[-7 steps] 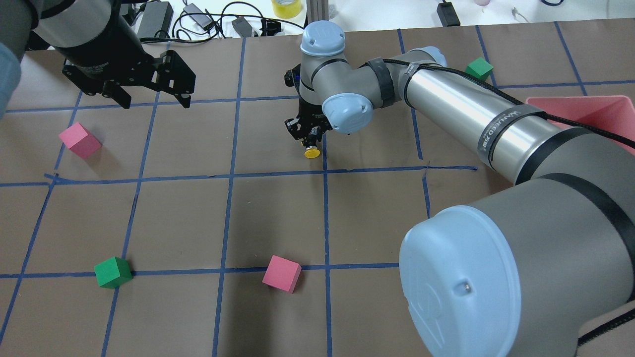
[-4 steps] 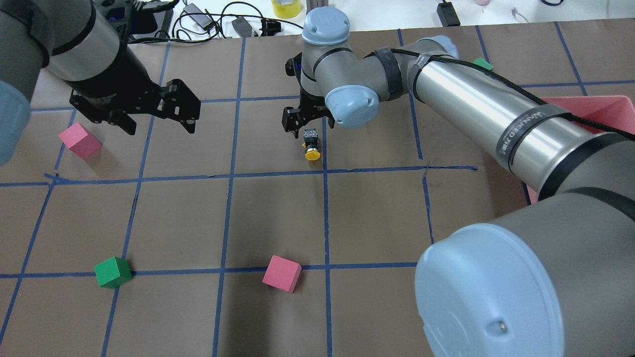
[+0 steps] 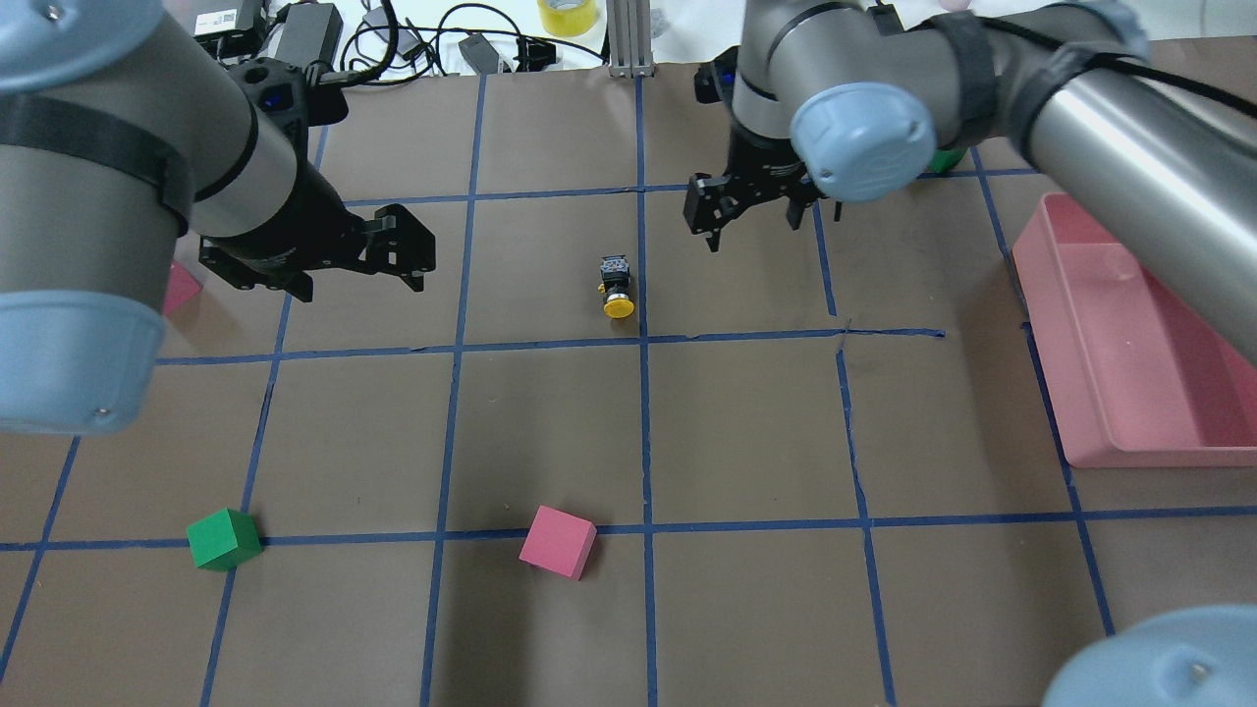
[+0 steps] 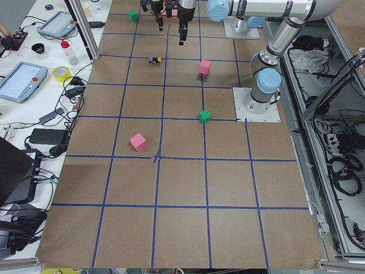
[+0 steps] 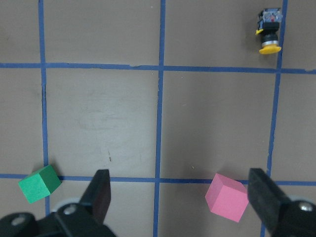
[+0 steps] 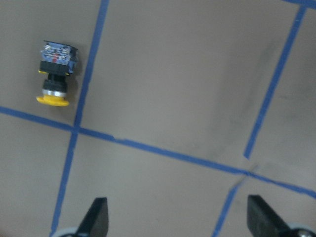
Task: Align button upright
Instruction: 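Release the button and raise the right gripper while the left arm approaches, then lower the left gripper over the lying button and grasp its body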
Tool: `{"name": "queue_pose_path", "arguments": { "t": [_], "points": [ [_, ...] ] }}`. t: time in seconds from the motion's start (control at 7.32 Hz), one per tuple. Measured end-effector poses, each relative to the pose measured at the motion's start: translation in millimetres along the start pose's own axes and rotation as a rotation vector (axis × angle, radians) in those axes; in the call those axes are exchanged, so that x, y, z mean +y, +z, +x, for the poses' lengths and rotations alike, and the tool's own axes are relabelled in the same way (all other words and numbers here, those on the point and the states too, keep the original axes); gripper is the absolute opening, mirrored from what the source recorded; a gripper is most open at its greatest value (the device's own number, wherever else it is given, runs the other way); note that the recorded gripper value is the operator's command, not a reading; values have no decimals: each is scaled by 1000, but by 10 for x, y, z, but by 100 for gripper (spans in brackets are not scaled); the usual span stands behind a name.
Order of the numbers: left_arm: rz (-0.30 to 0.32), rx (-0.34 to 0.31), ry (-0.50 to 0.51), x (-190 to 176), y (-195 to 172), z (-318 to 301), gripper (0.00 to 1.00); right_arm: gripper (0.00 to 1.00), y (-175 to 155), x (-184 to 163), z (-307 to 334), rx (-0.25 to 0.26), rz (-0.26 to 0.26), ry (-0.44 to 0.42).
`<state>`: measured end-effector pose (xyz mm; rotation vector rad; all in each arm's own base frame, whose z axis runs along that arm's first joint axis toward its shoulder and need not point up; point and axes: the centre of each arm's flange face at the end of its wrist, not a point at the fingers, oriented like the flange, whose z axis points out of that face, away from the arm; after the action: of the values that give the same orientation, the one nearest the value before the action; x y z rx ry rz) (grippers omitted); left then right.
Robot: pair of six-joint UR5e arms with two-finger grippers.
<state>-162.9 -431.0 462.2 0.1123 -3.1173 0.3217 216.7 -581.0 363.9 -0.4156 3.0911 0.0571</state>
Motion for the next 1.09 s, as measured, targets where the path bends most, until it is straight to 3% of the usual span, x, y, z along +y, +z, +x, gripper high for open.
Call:
{"name": "queue_pose_path", "arguments": {
  "t": [0.41,0.68,1.09],
  "points": [
    [148,-19,-14,196,642,456,99,100,-983,796,307,7,-2,36],
    [225,-6,-3,304,1123,655,99,100,-1222,1056,256,1,-15,38],
    [313,2,34,431,1667,1087,99,100,-1390,1116,258,18,11,50]
  ]
}}
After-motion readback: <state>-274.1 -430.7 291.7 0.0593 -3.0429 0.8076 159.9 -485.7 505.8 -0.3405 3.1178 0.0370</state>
